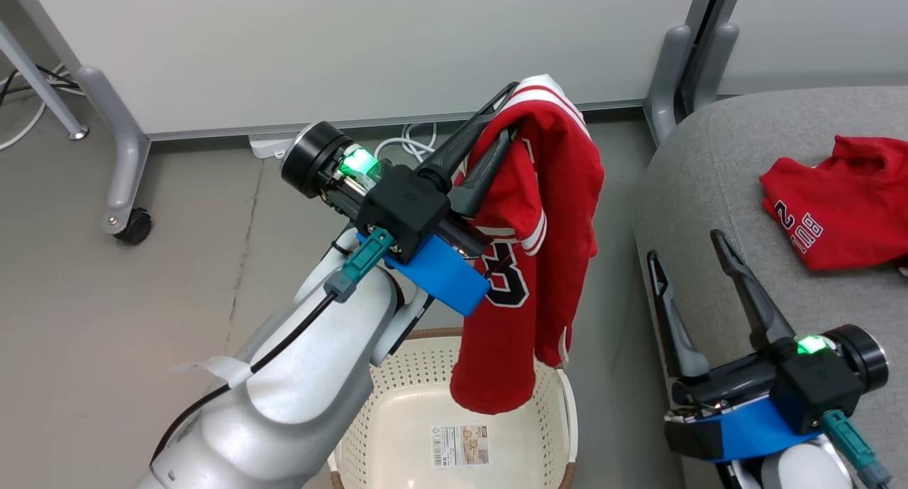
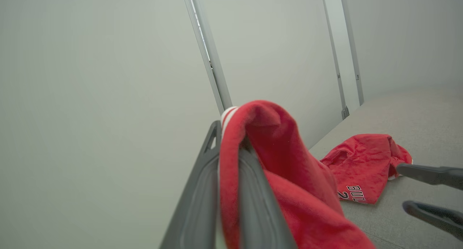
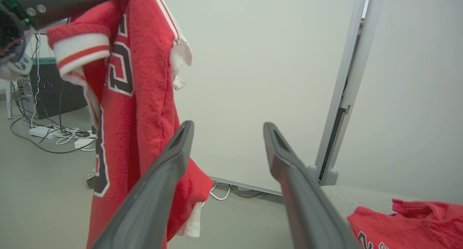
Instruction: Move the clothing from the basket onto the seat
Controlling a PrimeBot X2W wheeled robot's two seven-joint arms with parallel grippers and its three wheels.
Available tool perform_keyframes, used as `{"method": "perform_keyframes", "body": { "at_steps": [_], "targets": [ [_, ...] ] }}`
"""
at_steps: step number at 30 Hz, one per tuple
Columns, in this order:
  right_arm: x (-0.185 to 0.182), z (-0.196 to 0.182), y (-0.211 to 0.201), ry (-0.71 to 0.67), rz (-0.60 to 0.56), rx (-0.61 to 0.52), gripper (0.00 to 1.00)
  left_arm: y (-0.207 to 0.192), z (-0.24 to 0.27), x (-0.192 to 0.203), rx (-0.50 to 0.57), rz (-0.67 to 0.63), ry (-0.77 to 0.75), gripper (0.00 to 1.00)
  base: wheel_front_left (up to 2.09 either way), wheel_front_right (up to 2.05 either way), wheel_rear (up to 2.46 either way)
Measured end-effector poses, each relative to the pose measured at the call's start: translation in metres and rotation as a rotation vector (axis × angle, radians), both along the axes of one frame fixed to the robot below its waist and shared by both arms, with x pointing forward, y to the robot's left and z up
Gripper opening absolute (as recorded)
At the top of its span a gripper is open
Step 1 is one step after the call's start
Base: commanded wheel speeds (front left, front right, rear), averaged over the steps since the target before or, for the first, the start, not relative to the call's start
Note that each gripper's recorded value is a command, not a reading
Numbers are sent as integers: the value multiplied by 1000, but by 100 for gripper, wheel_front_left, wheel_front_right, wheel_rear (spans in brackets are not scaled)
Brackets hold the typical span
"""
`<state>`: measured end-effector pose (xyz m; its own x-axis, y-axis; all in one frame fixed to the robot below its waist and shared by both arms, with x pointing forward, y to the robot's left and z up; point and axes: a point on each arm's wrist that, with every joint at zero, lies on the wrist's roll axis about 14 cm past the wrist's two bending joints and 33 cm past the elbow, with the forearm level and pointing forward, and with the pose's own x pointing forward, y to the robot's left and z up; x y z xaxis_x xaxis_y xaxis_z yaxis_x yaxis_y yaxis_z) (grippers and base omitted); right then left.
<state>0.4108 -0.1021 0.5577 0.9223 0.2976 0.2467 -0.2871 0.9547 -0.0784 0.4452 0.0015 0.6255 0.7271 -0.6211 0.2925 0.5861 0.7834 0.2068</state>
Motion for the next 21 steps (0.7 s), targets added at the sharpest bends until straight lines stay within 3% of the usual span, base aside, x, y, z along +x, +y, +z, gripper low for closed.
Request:
{"method": "perform_keyframes", "body": {
  "at_steps": [21],
  "targets": [
    [25,-7,73,-2,310,-128,100,-16,9,-20,-1,-62,-44,0,0,0,0]
  ]
}}
